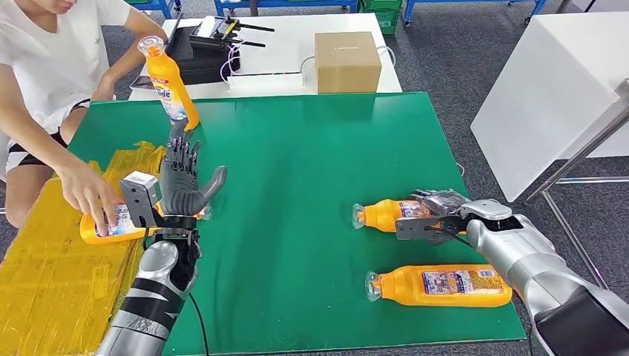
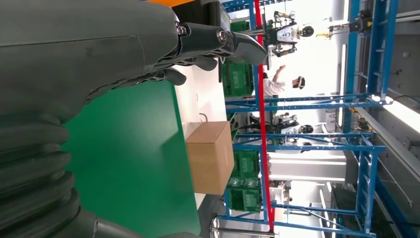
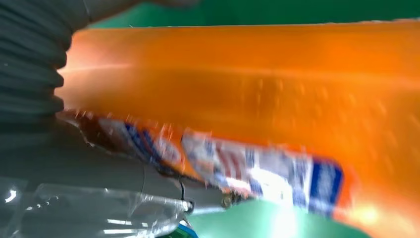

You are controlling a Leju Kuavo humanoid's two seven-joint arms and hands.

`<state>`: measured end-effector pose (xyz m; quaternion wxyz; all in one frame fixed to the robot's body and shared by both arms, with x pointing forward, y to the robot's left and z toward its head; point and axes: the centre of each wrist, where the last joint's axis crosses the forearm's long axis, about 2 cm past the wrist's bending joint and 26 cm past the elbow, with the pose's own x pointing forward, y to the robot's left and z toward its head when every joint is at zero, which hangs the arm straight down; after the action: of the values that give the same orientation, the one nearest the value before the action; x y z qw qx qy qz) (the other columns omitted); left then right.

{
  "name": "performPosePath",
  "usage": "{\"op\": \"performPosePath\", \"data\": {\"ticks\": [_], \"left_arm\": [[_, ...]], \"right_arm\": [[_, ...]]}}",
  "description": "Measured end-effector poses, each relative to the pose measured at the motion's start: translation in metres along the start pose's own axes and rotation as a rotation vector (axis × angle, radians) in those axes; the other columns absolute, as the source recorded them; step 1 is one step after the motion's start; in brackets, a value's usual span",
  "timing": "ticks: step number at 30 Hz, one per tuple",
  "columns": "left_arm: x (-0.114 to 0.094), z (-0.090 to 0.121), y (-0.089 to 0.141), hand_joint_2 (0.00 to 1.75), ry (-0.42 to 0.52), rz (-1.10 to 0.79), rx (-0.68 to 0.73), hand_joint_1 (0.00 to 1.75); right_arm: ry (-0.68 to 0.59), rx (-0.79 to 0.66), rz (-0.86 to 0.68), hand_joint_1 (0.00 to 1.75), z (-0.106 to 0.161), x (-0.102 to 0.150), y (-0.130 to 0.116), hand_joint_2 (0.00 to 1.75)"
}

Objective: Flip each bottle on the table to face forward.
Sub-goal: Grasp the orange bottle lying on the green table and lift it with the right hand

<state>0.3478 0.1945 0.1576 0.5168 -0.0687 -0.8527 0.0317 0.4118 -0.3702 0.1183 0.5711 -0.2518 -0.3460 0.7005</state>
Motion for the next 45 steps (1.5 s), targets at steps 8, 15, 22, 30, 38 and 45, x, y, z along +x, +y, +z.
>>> {"op": "performPosePath", "data": {"ticks": [8,15,22,30,38,45], "left_arm": [[-0.003,0.000,0.000,1.75,0.019,0.005,0.001,0.00],[-0.003,0.001,0.000,1.75,0.027,0.006,0.005,0.00],[-0.004,0.002,0.000,1.75,0.030,0.001,0.005,0.00],[-0.001,0.002,0.002,1.75,0.025,-0.008,0.013,0.00],[0.002,0.005,0.002,1.75,0.040,-0.047,0.000,0.00],[0.006,0.005,0.000,1.75,0.060,-0.077,-0.025,0.00]], "right_arm": [[0.039,0.010,0.024,1.74,-0.002,0.002,0.003,1.75],[0.055,-0.105,0.059,1.75,-0.006,0.013,0.003,1.75],[0.045,-0.176,0.054,1.75,-0.010,0.023,0.006,1.75],[0.042,-0.366,0.029,1.75,-0.012,0.038,0.006,1.75],[0.023,-0.762,-0.229,1.75,-0.008,0.066,0.003,1.75],[-0.088,-1.012,-0.699,1.75,0.009,0.097,-0.003,1.75]]}}
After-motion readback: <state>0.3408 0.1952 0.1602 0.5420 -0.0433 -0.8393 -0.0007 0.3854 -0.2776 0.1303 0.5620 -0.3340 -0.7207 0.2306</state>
